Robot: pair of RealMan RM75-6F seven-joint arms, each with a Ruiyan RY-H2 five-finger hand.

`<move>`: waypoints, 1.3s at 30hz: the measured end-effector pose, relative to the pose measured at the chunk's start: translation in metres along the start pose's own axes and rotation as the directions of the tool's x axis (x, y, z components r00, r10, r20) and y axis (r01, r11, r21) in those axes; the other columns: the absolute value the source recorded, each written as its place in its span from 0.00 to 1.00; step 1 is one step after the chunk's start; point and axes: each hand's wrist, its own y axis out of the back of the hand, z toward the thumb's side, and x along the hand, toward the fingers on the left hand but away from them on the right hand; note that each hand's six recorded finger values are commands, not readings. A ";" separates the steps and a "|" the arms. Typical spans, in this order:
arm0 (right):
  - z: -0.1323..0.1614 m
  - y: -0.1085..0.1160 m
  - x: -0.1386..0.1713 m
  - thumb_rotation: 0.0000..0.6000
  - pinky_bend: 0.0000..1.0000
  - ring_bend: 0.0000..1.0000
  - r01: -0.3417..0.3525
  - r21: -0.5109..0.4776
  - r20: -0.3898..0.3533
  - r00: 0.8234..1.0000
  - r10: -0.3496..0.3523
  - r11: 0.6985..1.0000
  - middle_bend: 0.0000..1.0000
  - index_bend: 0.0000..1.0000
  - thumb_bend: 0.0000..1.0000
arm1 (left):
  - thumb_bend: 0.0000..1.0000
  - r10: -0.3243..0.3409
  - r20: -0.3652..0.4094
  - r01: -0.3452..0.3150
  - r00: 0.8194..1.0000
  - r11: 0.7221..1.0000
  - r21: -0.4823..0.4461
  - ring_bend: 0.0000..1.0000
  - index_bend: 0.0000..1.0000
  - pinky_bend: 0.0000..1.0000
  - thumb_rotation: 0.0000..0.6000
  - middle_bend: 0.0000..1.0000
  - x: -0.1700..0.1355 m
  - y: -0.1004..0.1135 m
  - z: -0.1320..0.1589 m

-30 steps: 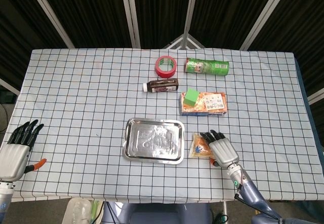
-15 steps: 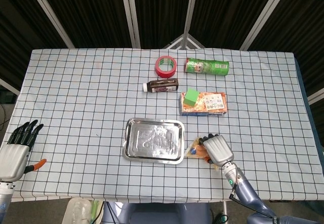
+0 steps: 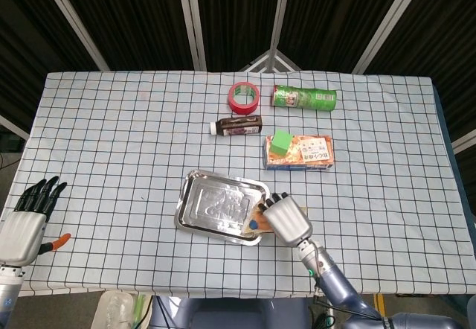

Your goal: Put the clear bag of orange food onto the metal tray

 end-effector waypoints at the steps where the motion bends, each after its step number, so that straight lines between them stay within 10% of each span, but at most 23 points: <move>1: 0.007 0.002 -0.003 1.00 0.53 0.39 0.000 0.003 -0.008 1.000 0.000 1.000 0.53 0.52 0.33 | 0.06 0.001 0.001 -0.001 1.000 1.000 -0.003 0.00 0.00 0.09 1.00 0.00 0.000 0.001 0.000; 19: 0.091 -0.002 -0.091 1.00 0.53 0.39 -0.060 -0.027 -0.037 0.998 0.059 0.998 0.52 0.48 0.33 | 0.06 -0.008 0.000 0.008 1.000 1.000 -0.003 0.00 0.00 0.09 1.00 0.00 -0.002 0.000 -0.002; 24: 0.080 -0.007 -0.099 1.00 0.36 0.08 -0.074 -0.031 -0.001 0.997 0.074 0.997 0.11 0.01 0.33 | 0.06 -0.002 -0.004 0.002 1.000 1.000 -0.002 0.00 0.00 0.09 1.00 0.00 -0.003 0.000 -0.002; 28: 0.072 -0.005 -0.095 1.00 0.18 0.00 -0.079 -0.042 0.024 0.996 0.080 0.996 0.00 0.00 0.32 | 0.06 -0.011 -0.001 0.011 1.000 1.000 -0.001 0.00 0.00 0.09 1.00 0.00 -0.003 -0.002 0.001; 39: 0.048 0.032 -0.053 1.00 0.17 0.00 -0.038 -0.067 0.094 0.995 0.044 0.997 0.00 0.00 0.26 | 0.06 -0.001 0.009 0.001 1.000 1.000 -0.012 0.00 0.00 0.09 1.00 0.00 -0.007 0.001 0.005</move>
